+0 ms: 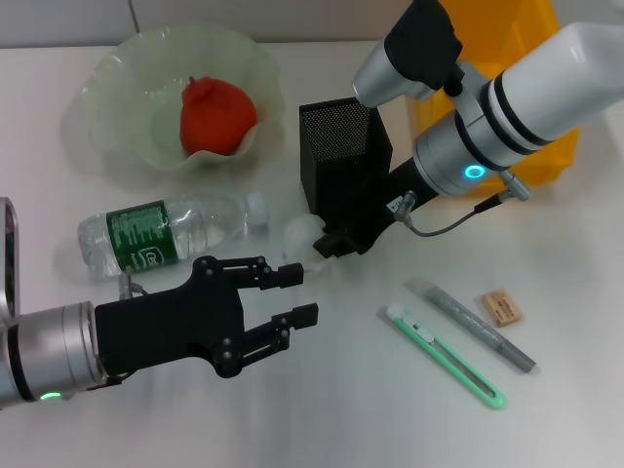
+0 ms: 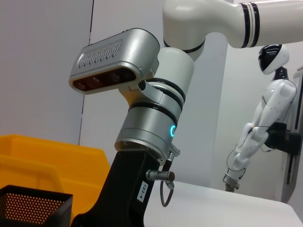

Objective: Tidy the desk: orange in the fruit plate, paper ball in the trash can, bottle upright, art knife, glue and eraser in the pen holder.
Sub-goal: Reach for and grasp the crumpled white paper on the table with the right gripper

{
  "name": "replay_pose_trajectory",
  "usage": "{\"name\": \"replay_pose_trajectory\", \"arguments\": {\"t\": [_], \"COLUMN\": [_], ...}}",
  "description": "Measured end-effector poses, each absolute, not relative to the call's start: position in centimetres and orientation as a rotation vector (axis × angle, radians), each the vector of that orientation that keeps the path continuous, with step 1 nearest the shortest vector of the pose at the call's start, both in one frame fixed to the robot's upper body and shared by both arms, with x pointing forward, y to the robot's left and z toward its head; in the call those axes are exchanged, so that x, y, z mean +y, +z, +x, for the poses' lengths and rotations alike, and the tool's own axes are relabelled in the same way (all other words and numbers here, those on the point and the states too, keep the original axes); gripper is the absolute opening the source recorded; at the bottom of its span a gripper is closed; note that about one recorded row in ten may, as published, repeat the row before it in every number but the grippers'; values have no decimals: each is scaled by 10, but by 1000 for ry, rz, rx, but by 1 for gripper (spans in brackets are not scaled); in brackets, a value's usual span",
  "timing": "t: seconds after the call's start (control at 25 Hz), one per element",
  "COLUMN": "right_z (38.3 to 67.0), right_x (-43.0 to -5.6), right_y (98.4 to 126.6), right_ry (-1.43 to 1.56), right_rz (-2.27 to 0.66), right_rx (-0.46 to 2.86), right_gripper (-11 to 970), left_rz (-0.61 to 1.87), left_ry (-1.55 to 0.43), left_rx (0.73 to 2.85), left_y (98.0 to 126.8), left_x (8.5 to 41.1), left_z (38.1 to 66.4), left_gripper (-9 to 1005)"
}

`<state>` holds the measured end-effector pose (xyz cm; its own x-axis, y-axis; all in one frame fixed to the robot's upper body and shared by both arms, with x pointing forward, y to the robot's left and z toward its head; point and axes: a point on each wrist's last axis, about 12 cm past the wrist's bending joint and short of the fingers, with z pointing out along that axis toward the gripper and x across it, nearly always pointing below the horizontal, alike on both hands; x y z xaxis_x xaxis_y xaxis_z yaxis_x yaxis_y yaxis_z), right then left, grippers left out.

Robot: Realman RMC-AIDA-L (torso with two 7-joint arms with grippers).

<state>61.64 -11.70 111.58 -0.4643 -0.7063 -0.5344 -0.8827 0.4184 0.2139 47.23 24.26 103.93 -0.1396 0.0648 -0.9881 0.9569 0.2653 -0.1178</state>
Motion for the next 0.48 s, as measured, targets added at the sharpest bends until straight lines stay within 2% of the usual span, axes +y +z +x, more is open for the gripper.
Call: {"name": "replay_pose_trajectory", "arguments": {"t": [0.32, 0.48], "right_z": [611, 610], "right_x": [-124, -126], "right_y": [1116, 1117], "right_ry": [652, 656], "right_rz": [-1369, -1356], "right_rx": [2277, 2272], "right_gripper": [129, 94], "left_rz": [1016, 1018], "left_ry": [-1050, -1051], "left_rx": [1467, 1465], "left_y": [1040, 1040], "left_x": [242, 241], "left_z": [474, 475], "left_gripper": [427, 427]}}
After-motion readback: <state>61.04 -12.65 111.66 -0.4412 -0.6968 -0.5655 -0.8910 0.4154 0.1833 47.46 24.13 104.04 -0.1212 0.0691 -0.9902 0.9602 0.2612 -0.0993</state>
